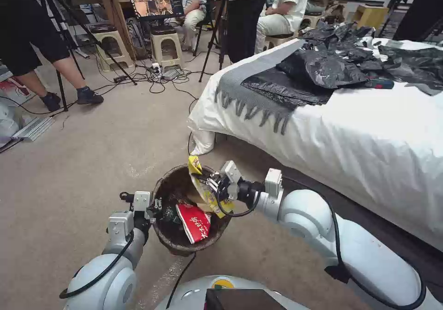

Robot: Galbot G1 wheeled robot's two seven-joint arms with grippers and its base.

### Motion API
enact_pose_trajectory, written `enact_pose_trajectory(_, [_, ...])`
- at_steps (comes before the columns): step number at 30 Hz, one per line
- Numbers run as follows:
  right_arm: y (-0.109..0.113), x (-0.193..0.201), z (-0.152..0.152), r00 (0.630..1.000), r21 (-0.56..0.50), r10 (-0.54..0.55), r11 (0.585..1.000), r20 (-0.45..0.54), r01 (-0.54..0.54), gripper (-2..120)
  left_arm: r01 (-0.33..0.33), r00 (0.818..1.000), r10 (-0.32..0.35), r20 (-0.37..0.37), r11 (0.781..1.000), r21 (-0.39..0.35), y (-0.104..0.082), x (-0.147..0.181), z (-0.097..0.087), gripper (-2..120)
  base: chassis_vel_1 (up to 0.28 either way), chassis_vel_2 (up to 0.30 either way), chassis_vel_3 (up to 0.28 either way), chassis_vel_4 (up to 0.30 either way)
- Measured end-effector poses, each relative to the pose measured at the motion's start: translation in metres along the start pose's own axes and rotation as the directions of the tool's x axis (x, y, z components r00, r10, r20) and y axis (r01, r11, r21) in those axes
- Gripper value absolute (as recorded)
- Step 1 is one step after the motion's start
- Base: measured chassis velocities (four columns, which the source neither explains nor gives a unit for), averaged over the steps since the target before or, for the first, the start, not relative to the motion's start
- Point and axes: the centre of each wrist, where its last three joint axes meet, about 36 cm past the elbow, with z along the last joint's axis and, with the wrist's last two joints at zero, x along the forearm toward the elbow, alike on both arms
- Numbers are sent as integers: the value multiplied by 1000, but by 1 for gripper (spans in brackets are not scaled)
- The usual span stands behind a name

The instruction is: Pick up the trash bin, then pick up the garbage from the floor and place it into the trash bin.

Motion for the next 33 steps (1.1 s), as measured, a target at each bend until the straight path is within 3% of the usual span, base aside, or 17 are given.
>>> enact_pose_trajectory(17, [12, -27, 12, 999, -12, 17, 1000, -32, -17, -2, -2, 1000, 1, 8, 1000, 5, -1, -1, -1, 2, 0, 0, 0, 0])
enact_pose_trajectory(26, [10, -30, 16, 997, -9, 65, 998, -49, -65, 28, -1, 1000, 1, 11, 1000, 4, -1, -1, -2, 2, 0, 0, 0, 0])
enact_pose_trajectory(33, [10, -29, 15, 996, -12, 75, 997, -42, -76, 58, -3, 1000, 3, 15, 1000, 4, -1, -1, -3, 2, 0, 0, 0, 0])
